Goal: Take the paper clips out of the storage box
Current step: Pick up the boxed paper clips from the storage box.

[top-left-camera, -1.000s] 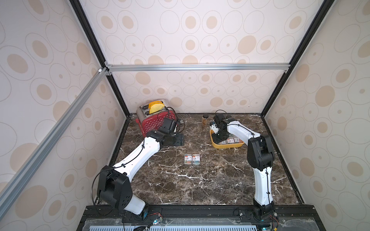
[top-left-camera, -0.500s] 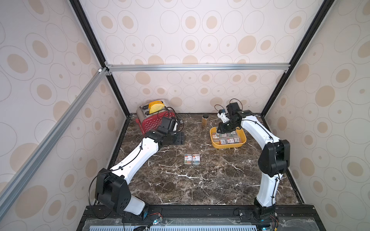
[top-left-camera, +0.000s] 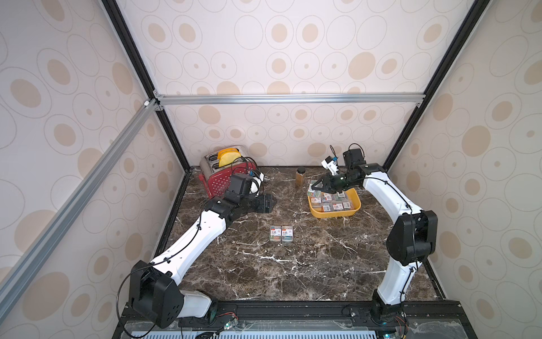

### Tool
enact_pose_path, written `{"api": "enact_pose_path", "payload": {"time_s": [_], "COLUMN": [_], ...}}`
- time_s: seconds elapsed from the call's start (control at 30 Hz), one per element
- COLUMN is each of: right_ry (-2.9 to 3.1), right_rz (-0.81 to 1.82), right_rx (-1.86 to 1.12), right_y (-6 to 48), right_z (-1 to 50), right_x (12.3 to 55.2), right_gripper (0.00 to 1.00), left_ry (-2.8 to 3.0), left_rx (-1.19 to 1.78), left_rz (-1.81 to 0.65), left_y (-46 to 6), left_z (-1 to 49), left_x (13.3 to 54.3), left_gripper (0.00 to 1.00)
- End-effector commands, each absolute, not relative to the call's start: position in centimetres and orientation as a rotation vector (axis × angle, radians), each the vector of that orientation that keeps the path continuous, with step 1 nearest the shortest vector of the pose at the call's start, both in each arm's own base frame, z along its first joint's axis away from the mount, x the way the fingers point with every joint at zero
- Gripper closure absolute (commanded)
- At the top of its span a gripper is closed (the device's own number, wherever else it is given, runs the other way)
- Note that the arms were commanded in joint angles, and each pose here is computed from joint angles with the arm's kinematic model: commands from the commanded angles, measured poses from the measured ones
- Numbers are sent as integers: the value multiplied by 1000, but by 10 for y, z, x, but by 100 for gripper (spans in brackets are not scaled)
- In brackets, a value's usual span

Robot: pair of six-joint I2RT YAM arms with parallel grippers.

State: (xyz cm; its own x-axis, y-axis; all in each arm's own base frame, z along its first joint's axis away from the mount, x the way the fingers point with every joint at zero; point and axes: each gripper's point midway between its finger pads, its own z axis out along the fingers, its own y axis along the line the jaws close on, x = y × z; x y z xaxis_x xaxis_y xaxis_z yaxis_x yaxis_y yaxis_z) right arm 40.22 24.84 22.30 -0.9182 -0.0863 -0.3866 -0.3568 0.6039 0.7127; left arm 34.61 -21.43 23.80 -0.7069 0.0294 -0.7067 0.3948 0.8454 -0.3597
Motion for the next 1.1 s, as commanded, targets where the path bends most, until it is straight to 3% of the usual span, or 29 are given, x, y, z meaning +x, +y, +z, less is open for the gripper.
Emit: {"api": "enact_pose_path", "payload": {"time_s": [0.0, 0.53, 1.07], "right_ry": [2422, 2423, 2392], "right_rz": [1341, 1327, 1366], "right_rx": [-353, -442, -515], "right_y": [261, 296, 313], "right_z": [260, 266, 278], "right_x": [393, 364, 345], "right_gripper": [74, 75, 75], "left_ry": [2189, 2130, 2133], "left_rx": [424, 574, 582], "left_rz": [-692, -806, -777], "left_y": [-238, -305, -319], "left_z": [256, 268, 259], "left_x": [346, 347, 355], "left_gripper": [21, 15, 11]}}
